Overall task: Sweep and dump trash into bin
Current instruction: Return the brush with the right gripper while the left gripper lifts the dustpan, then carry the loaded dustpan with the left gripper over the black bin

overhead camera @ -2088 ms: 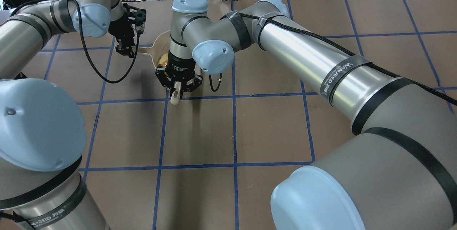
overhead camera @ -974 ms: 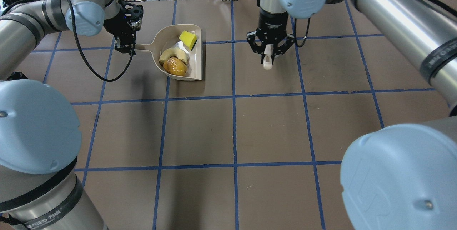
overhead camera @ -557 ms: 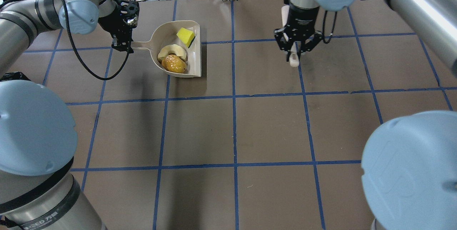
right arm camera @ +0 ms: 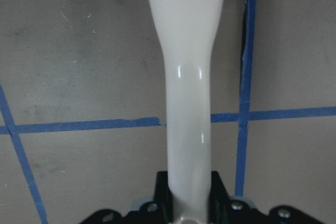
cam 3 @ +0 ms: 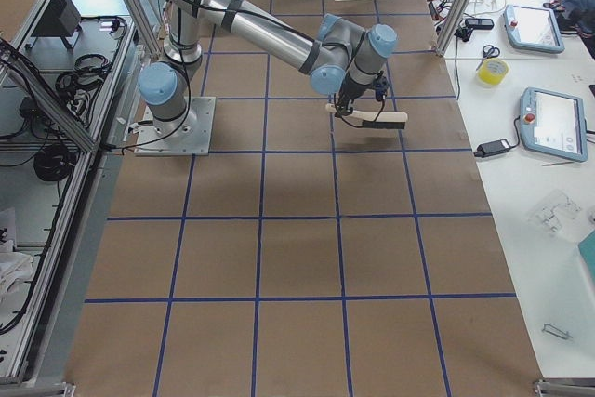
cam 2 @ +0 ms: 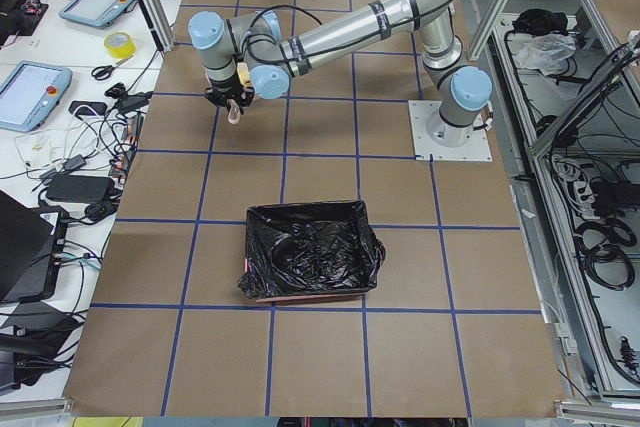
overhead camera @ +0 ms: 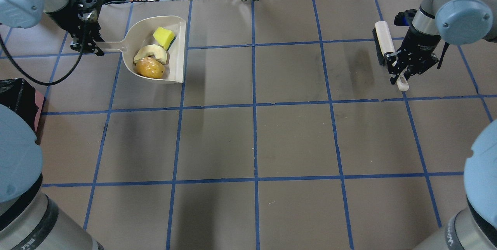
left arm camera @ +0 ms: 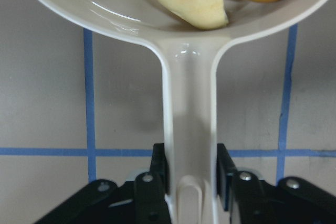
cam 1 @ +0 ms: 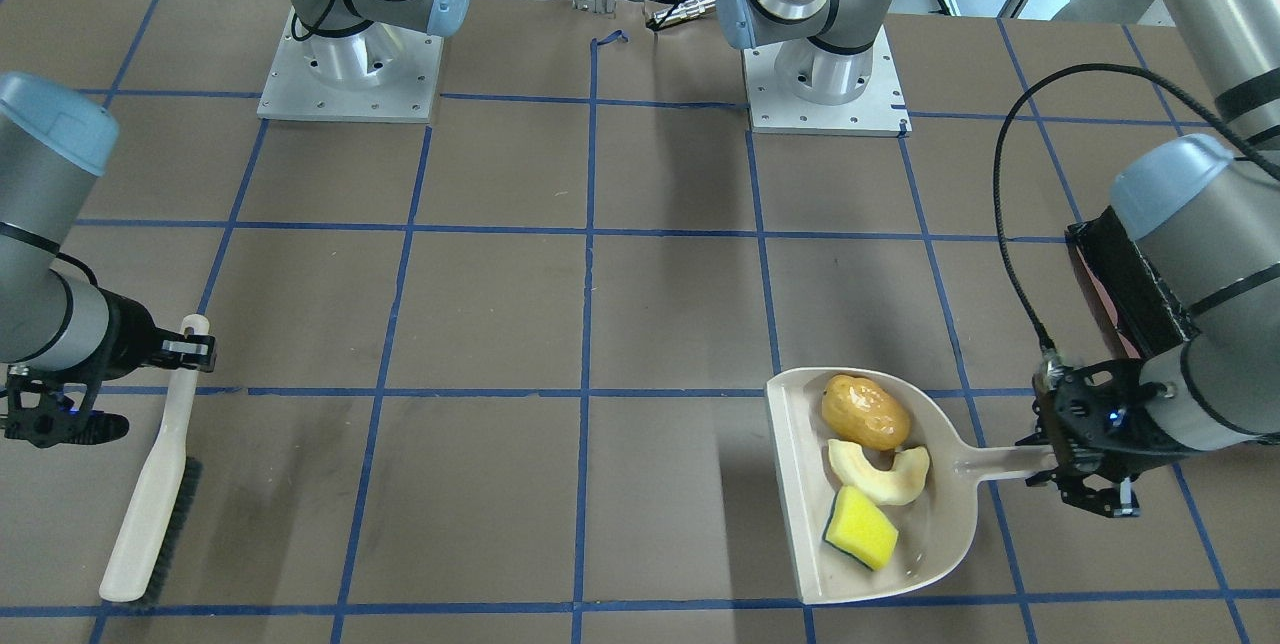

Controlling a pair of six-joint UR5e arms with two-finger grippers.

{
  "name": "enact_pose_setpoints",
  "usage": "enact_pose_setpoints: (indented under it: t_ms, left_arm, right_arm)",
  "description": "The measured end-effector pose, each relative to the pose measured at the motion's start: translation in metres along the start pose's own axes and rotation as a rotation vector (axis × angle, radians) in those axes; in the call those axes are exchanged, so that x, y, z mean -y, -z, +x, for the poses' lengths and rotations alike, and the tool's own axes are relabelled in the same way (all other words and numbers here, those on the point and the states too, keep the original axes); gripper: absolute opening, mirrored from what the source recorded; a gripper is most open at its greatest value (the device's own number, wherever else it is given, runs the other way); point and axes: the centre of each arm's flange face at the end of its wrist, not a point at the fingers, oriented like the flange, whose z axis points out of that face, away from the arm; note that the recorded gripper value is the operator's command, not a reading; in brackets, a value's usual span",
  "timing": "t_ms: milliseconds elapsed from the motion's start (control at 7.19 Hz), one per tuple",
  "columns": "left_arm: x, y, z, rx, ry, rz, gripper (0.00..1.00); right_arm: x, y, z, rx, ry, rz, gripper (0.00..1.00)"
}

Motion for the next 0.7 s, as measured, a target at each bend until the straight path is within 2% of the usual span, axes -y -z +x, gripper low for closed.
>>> enact_pose_setpoints:
  t_ms: [418,696]
  left_arm:
    - [-0.100,0.032,0.037,-0.004,-0.094,0.016,0.19]
    - [-0.166,0.068,0.067,-0.024,-0.123,0.043,0.19]
  right_arm:
    - [0.000,-0.008,0.021,0.009,0.011,-0.007,0.08]
    - [-0.004,-0.019,0.023,0.005,0.039,-0.026,0.09]
